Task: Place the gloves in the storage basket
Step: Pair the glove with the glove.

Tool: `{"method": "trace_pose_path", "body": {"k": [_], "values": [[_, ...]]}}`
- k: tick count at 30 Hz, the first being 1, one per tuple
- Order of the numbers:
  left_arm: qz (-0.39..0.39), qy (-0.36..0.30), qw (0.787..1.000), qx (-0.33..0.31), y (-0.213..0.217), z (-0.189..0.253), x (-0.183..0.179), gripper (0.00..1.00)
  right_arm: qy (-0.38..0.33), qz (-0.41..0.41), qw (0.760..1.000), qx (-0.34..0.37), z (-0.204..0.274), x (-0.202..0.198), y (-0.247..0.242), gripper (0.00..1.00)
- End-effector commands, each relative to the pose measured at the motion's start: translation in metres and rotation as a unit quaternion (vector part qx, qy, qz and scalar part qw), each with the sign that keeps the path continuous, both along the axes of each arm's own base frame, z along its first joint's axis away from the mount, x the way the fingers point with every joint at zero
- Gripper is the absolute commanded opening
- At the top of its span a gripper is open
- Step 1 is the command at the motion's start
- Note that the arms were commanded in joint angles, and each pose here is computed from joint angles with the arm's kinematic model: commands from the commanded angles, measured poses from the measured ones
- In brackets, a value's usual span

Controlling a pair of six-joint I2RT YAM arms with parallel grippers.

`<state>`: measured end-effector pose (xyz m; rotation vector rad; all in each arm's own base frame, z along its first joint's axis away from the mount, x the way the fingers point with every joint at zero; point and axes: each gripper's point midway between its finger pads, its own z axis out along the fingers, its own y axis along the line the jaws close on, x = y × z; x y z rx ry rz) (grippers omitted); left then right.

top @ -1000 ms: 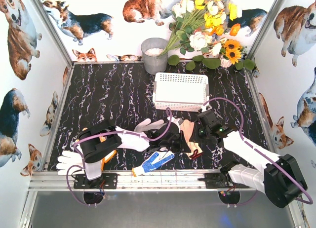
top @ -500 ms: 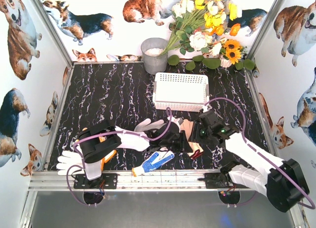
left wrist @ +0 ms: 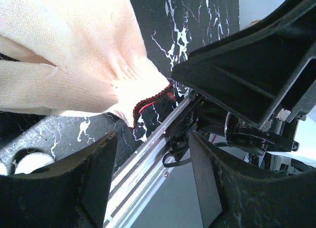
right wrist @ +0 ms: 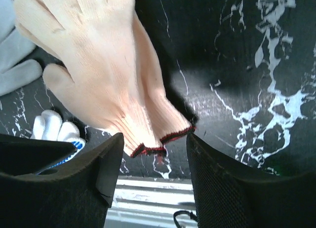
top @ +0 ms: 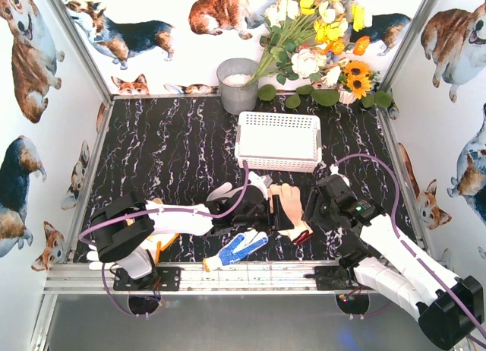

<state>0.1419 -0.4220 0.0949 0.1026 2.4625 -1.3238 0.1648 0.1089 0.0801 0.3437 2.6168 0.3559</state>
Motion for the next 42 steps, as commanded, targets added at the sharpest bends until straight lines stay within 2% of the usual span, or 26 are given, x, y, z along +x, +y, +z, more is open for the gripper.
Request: {"method": "trace_pose_path", "body": {"k": [1,9,17,28,34,39,42], "values": [[-0.004,0.0,1.0,-0.002,-0.002,-0.004,-0.001,0.54,0.022,-0.012,0.999,0.028,0.004,-0.01,0.006,0.54],[-0.027,0.04,0.999,-0.022,-0.018,-0.021,-0.012,0.47,0.036,-0.011,0.996,0.078,-0.012,-0.016,0.022,0.45],[-0.031,0.056,0.998,-0.014,-0.022,-0.033,-0.014,0.34,0.049,-0.007,0.996,0.072,-0.023,-0.017,0.022,0.38],[-0.04,0.064,0.997,-0.015,-0.03,-0.04,-0.014,0.26,0.049,-0.007,0.997,0.066,-0.026,-0.017,0.02,0.27],[-0.044,0.072,0.996,-0.022,-0.034,-0.042,-0.016,0.17,0.048,-0.006,0.997,0.066,-0.027,-0.016,0.021,0.26],[-0.048,0.079,0.995,-0.028,-0.036,-0.044,-0.017,0.14,0.045,-0.004,0.997,0.07,-0.025,-0.013,0.023,0.25],[-0.051,0.079,0.995,-0.027,-0.038,-0.044,-0.017,0.08,0.042,-0.001,0.997,0.071,-0.023,-0.012,0.024,0.24]]}}
